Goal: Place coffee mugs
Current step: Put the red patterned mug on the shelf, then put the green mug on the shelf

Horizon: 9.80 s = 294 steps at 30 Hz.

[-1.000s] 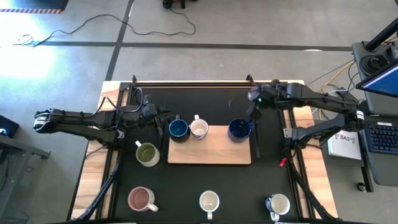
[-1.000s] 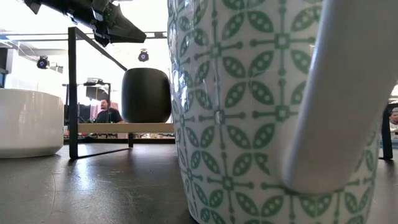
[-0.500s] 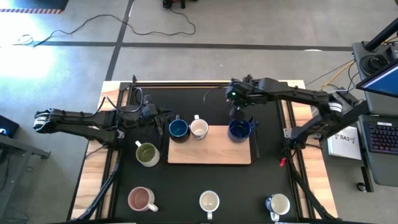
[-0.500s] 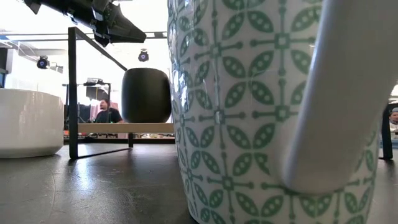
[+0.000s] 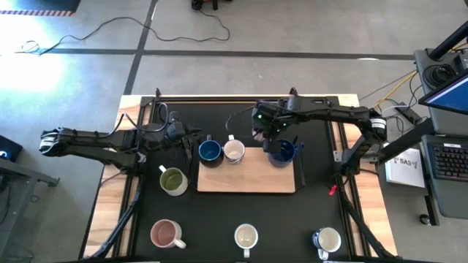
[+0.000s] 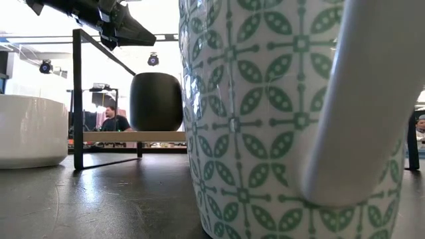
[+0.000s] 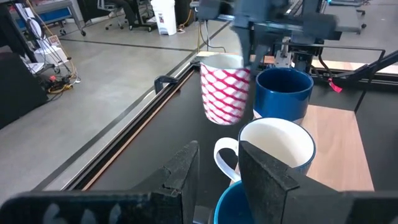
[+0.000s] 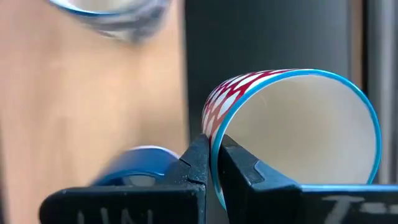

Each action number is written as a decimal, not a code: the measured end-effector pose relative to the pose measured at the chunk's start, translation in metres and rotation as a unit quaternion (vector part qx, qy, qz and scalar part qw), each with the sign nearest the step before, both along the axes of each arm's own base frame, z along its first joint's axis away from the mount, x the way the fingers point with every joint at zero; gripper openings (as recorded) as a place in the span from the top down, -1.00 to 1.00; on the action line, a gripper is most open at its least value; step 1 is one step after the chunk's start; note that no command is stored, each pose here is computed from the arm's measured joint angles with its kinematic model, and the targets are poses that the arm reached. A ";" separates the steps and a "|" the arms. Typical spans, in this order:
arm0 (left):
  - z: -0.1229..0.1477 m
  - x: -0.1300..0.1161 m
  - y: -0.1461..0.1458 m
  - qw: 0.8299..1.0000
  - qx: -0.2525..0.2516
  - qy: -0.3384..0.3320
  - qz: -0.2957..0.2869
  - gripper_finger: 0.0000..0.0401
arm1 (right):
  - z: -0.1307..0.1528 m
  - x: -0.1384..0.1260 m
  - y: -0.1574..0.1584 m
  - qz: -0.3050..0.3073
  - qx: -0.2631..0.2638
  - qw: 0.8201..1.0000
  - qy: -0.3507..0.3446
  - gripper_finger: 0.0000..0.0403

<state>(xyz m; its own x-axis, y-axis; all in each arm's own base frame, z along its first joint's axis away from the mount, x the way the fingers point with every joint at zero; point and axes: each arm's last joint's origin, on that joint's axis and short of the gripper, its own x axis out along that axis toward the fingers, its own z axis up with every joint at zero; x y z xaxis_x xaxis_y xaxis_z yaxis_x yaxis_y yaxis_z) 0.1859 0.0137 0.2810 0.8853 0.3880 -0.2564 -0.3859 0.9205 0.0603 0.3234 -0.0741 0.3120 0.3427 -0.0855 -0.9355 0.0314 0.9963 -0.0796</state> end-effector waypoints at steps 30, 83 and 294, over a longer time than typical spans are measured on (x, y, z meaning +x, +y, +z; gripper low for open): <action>0.000 0.000 0.000 1.000 0.000 0.002 -0.002 0.52 | -0.016 0.018 0.077 0.143 0.001 0.989 0.026 0.94; -0.005 -0.003 -0.004 0.995 -0.090 0.004 -0.042 0.52 | 0.023 0.014 0.076 0.043 0.016 0.999 -0.012 0.47; -0.046 0.102 -0.257 0.827 -0.173 0.532 -0.058 0.42 | 0.027 -0.009 0.152 -0.030 0.071 0.996 0.051 0.62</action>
<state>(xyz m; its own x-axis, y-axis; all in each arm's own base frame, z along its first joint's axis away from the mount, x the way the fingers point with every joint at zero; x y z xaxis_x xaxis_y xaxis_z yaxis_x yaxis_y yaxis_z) 0.2879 -0.2434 0.2349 0.1130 0.0574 -0.9919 -0.1912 0.9809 0.0349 0.3140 0.0782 0.3386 0.2444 0.0330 -0.9691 0.0897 0.9944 0.0565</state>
